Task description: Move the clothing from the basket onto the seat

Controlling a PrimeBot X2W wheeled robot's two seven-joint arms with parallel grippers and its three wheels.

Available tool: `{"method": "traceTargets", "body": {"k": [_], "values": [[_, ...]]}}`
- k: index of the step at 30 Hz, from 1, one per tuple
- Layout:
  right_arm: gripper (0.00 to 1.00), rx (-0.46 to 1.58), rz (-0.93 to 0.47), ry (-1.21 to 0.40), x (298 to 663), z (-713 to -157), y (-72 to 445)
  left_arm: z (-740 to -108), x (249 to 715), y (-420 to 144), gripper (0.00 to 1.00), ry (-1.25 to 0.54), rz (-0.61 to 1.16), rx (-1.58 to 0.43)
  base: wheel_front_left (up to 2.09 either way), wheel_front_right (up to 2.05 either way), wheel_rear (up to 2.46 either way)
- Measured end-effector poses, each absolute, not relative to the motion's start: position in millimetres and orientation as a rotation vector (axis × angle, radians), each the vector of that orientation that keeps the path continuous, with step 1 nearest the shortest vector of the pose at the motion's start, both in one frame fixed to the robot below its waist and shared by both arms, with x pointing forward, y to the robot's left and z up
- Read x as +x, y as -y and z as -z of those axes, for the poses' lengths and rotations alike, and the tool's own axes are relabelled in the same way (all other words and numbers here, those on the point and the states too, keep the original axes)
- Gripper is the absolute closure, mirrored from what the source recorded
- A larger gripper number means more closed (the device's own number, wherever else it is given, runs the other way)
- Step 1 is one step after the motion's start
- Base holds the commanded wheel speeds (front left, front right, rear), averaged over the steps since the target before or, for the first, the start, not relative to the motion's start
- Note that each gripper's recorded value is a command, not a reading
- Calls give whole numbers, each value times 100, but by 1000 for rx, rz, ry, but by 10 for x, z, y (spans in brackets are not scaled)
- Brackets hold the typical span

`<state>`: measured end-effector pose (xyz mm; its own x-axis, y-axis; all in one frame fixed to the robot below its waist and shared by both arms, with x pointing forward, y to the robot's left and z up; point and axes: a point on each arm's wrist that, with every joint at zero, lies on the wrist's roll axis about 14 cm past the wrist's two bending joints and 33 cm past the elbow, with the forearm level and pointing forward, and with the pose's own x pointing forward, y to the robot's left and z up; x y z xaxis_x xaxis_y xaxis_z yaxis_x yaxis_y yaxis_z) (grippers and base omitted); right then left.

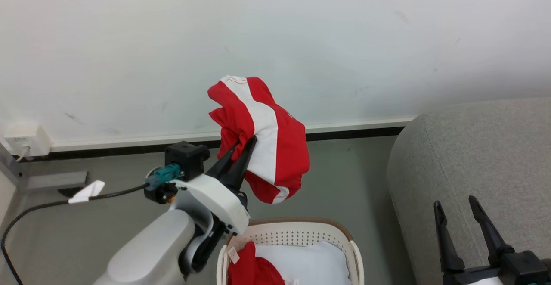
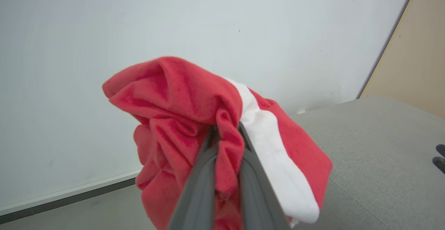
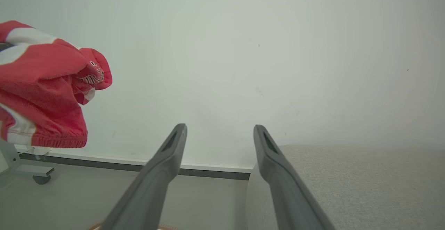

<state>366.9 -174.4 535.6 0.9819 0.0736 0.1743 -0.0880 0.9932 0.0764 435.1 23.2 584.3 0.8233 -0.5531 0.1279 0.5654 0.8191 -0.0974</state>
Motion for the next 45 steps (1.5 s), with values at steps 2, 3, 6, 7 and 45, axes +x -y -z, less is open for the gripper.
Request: {"method": "traceTargets", "body": {"k": [2, 3, 6, 7, 45], "values": [[0, 86, -95, 172, 3618, -5357, 1695, -5992, 4306, -282, 100, 129, 590, -125, 0, 0, 0], [0, 86, -98, 174, 3596, -5360, 1683, -6060, 4281, -296, 100, 145, 586, -123, 0, 0, 0], [0, 84, -108, 177, 3545, -5368, 1650, -6183, 4217, -319, 100, 170, 580, -119, 0, 0, 0], [0, 83, -110, 177, 3532, -5368, 1645, -6225, 4202, -322, 100, 181, 580, -117, 0, 0, 0], [0, -10, -775, 202, 3687, -5734, -141, -6272, 3988, -66, 100, 160, 664, -119, 0, 0, 0]]}}
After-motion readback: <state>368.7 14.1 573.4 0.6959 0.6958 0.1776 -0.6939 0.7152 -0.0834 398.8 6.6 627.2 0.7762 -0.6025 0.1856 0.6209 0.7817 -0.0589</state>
